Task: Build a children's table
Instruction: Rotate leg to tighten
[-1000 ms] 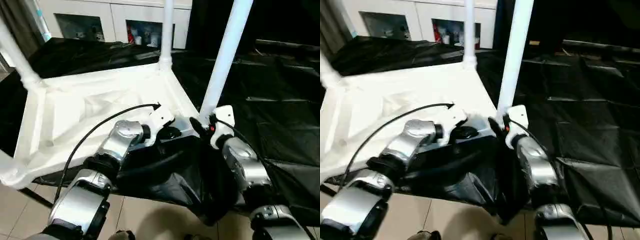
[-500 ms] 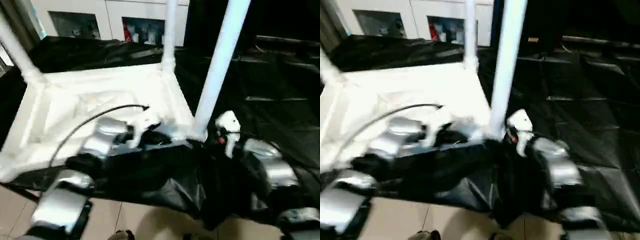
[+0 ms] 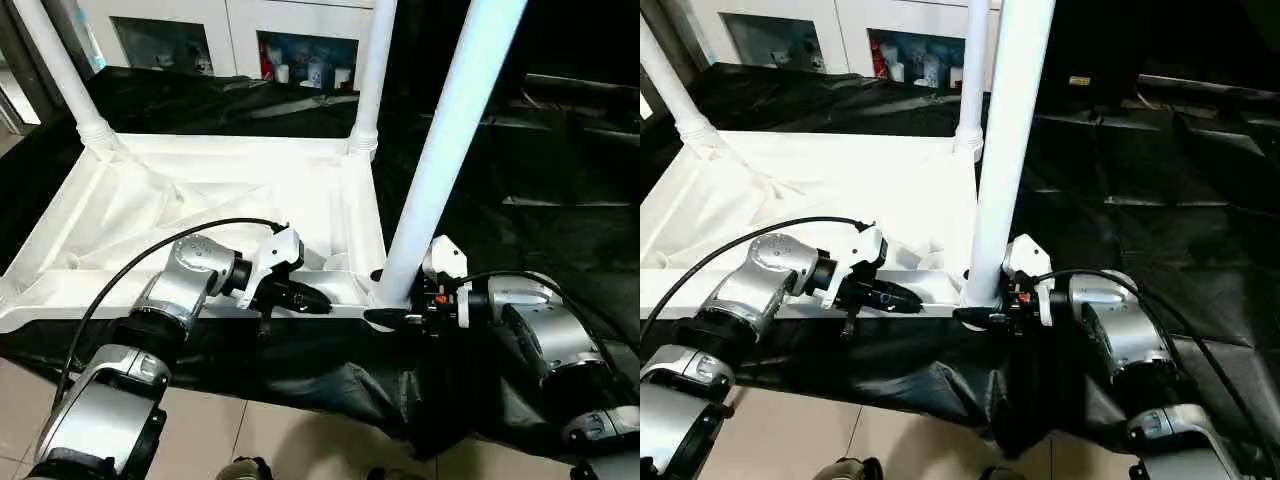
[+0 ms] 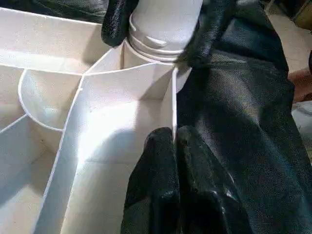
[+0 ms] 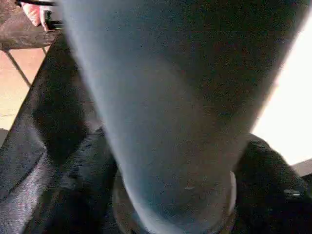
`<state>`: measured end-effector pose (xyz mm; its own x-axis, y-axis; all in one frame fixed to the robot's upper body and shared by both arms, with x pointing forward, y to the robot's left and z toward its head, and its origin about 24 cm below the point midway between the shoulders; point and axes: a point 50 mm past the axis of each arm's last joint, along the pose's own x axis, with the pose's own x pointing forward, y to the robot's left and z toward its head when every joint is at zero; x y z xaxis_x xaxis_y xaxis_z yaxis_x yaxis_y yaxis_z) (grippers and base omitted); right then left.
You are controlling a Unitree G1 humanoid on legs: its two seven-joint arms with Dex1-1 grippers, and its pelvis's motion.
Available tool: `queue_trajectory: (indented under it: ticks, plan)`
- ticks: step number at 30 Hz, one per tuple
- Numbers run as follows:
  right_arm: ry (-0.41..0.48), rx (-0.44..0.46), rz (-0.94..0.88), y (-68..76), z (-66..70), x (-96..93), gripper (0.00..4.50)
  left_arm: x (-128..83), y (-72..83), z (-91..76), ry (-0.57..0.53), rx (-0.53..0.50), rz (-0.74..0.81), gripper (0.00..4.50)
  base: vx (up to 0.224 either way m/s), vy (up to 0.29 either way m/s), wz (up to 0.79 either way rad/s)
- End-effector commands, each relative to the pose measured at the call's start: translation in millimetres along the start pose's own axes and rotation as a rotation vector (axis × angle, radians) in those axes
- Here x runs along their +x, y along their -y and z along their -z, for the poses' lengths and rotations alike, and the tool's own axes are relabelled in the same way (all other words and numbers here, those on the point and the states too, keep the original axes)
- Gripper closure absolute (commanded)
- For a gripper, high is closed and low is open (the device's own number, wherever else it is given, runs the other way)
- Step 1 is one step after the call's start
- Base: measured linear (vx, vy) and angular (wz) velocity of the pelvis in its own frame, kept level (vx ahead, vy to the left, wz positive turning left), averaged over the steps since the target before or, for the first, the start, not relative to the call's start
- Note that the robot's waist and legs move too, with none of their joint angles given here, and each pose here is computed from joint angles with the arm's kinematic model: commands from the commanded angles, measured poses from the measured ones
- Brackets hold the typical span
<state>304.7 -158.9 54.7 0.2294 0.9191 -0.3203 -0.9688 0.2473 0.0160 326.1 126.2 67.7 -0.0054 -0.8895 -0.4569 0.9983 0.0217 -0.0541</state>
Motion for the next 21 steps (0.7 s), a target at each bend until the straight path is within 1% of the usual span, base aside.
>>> queue_trajectory:
  ticks: [1,5,8,10,11,12,13,14,15,16,17,18,19,21]
  plan:
    - [-0.041,0.029,-0.068,-7.0,9.0,7.9,1.67,7.0,4.5,-1.2,0.019,0.002,0.033,4.50,0.000,0.000,0.00]
    - [-0.033,0.045,-0.078,-10.1,11.6,9.4,1.76,9.6,5.9,-0.4,0.030,-0.002,0.026,4.50,0.000,0.000,0.00]
    - [-0.017,0.081,-0.047,-13.0,17.9,10.4,1.82,14.9,2.6,-1.1,0.041,-0.004,-0.035,4.50,0.000,0.000,0.00]
    - [-0.015,0.084,-0.043,-13.1,18.3,10.6,1.82,15.5,2.2,-1.2,0.041,-0.005,-0.041,4.50,0.000,0.000,0.00]
    - [-0.001,0.104,-0.012,-13.1,20.4,11.8,1.82,18.7,-0.7,-2.3,0.046,-0.009,-0.081,4.50,0.000,0.000,0.00]
    - [0.008,0.134,0.095,-10.1,25.3,16.4,1.82,26.6,-7.1,-7.0,0.070,-0.020,-0.164,4.50,0.000,0.000,0.00]
    - [0.008,0.134,0.095,-10.1,25.3,16.4,1.82,26.6,-7.1,-7.0,0.070,-0.020,-0.164,4.50,0.000,0.000,0.00]
    - [0.012,0.155,0.170,-8.1,28.8,19.4,1.82,32.2,-11.1,-10.5,0.086,-0.030,-0.219,4.50,0.000,0.000,0.00]
    - [0.017,0.195,0.289,-3.9,33.0,24.1,1.82,40.6,-15.5,-14.7,0.098,-0.047,-0.284,4.50,0.000,0.000,0.00]
    - [0.017,0.195,0.289,-3.9,33.0,24.1,1.83,40.6,-15.5,-14.7,0.098,-0.047,-0.284,4.50,-0.057,0.015,0.01]
    - [0.035,0.254,0.438,1.3,36.1,30.6,1.83,53.1,-18.2,-20.2,0.106,-0.058,-0.338,4.50,-0.057,0.015,0.01]
    - [0.046,0.293,0.522,4.4,37.4,34.1,1.83,60.4,-18.8,-23.4,0.111,-0.068,-0.362,4.50,-0.058,0.019,-0.03]
    - [0.046,0.293,0.522,4.4,37.4,34.1,1.83,60.4,-18.8,-23.4,0.111,-0.068,-0.362,4.50,-0.051,0.023,-0.06]
    - [0.082,0.369,0.678,9.2,35.0,48.0,1.83,80.8,-17.6,-34.1,0.130,-0.081,-0.392,4.50,-0.025,0.011,-0.03]
